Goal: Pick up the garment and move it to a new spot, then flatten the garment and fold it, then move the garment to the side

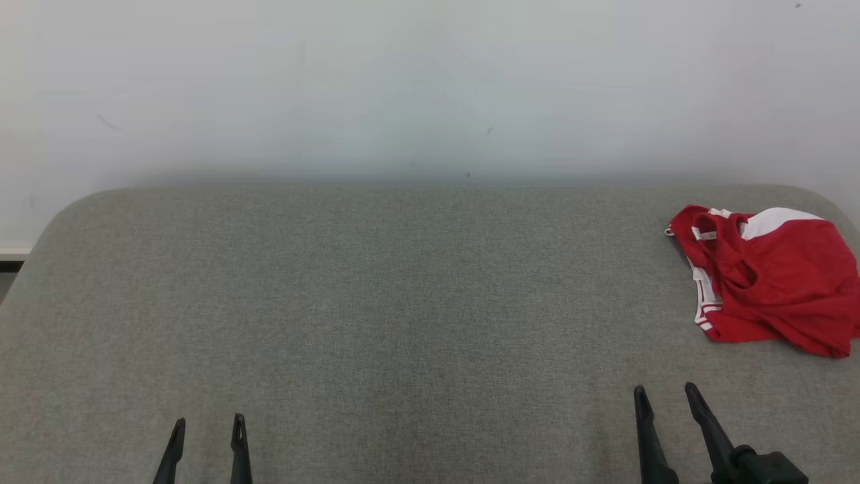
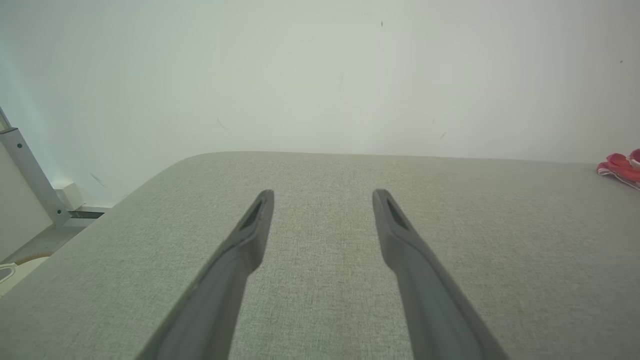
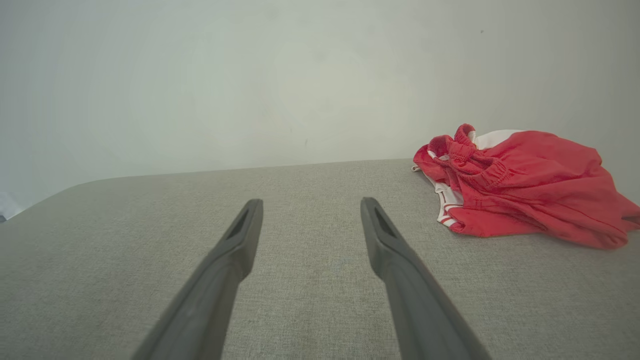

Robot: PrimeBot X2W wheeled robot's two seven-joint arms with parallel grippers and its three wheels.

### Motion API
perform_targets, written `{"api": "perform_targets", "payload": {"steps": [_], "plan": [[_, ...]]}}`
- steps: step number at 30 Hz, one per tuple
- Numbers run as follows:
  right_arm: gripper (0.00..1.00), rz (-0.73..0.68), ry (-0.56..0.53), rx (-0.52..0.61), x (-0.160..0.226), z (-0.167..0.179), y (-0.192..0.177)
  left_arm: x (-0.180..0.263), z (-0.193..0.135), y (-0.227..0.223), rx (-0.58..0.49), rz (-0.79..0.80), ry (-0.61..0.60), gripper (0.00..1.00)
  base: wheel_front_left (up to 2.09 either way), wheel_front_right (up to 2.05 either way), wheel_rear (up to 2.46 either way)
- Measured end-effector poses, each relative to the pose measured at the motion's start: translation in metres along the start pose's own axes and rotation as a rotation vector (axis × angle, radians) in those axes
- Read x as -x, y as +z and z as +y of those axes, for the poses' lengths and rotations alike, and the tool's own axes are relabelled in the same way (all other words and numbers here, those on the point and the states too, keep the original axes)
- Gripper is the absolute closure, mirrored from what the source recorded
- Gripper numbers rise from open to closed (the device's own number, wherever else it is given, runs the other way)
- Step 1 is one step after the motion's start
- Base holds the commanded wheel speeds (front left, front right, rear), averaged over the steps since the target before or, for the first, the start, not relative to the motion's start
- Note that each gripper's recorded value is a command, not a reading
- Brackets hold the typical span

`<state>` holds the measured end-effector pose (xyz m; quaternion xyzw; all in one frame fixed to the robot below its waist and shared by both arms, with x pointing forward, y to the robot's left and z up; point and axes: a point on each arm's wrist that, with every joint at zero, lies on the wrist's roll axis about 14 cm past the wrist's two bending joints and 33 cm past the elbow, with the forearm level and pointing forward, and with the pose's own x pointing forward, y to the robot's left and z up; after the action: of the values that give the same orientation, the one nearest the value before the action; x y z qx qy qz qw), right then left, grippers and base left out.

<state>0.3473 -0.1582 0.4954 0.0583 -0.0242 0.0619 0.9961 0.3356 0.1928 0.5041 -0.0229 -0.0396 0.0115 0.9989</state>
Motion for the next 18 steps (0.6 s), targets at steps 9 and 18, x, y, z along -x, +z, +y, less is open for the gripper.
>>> {"api": "perform_targets", "payload": {"steps": [9,18], "plan": [[0.00,0.000,0.003,-0.004,0.0016,0.0015,-0.0002,0.0026,-0.0010,-0.0023,0.008,0.007,-0.003,0.00,0.00,0.00,0.00],[0.00,0.001,0.003,-0.011,0.0022,0.0020,-0.0007,0.0033,0.0008,-0.0017,0.009,0.006,0.004,0.00,0.00,0.00,0.00]]}}
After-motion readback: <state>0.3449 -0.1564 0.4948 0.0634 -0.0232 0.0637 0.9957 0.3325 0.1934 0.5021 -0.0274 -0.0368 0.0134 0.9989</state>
